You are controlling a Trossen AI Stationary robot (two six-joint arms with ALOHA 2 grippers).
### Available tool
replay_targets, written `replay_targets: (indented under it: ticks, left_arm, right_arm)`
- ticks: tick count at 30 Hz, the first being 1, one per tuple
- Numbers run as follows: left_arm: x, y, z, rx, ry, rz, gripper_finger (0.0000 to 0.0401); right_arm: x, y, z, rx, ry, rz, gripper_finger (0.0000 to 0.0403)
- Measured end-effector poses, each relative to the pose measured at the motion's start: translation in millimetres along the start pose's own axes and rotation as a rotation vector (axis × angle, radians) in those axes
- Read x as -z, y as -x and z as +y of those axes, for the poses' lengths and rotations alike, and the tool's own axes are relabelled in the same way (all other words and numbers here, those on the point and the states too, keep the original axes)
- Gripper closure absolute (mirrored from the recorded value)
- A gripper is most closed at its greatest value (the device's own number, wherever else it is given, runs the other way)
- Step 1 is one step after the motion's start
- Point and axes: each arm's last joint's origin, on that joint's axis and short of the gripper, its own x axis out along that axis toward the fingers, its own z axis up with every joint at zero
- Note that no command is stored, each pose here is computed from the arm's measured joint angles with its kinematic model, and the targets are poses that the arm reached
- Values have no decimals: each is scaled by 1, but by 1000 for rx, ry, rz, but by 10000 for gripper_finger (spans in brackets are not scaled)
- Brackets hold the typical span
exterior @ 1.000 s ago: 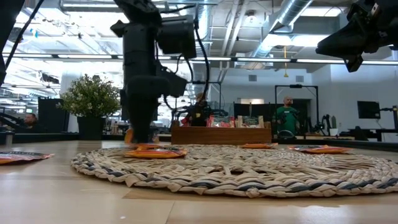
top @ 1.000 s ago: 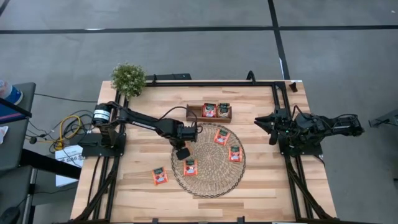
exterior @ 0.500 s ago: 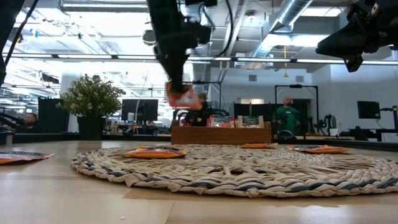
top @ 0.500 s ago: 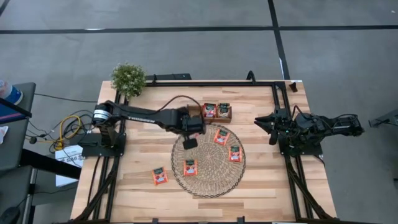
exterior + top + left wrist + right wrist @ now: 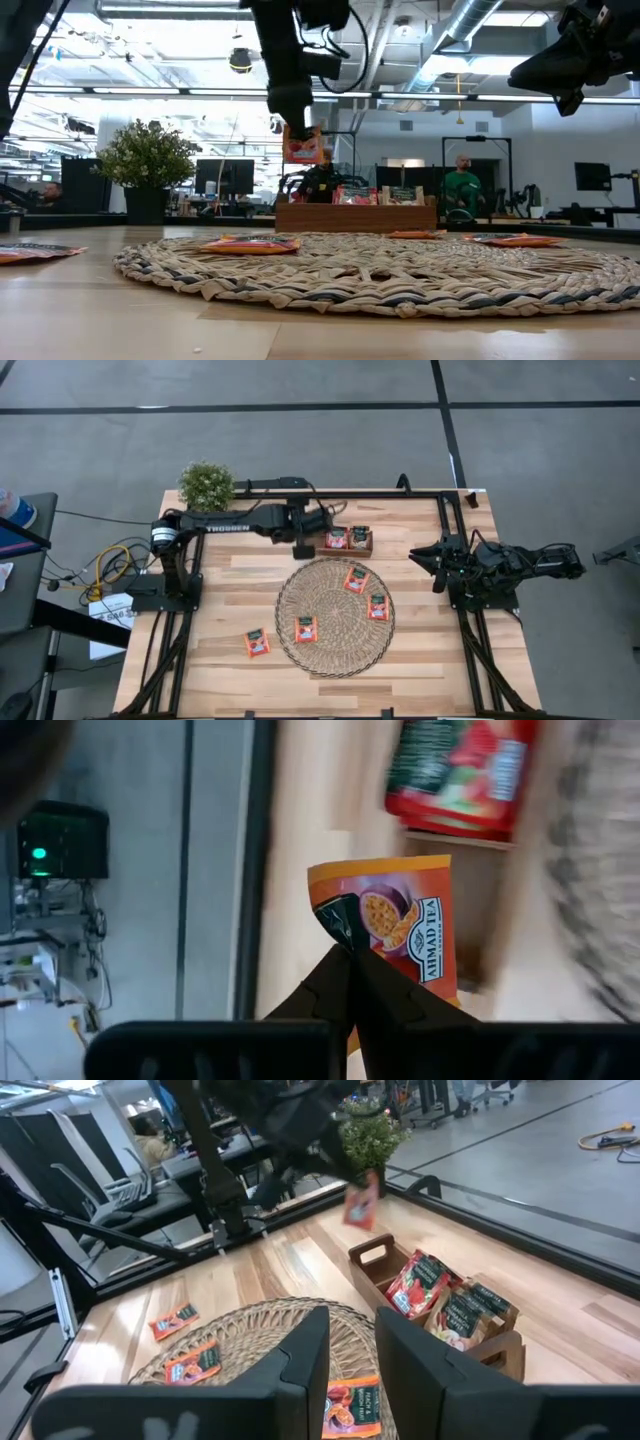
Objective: Pick & Place Tea
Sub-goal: Put the orange tea bag into the left section of the wooden organizer
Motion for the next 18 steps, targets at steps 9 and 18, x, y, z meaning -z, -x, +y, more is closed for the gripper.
replay_targets:
  ticks: [9,18]
  left_arm:
    - [-11,-21,9,-10,-82,-86,401]
    - [-11,-53,-12,30,-179,-2,401]
  right_arm:
    - [0,0,0,0,0,1,326]
    - [1,0,0,2,3,8,326]
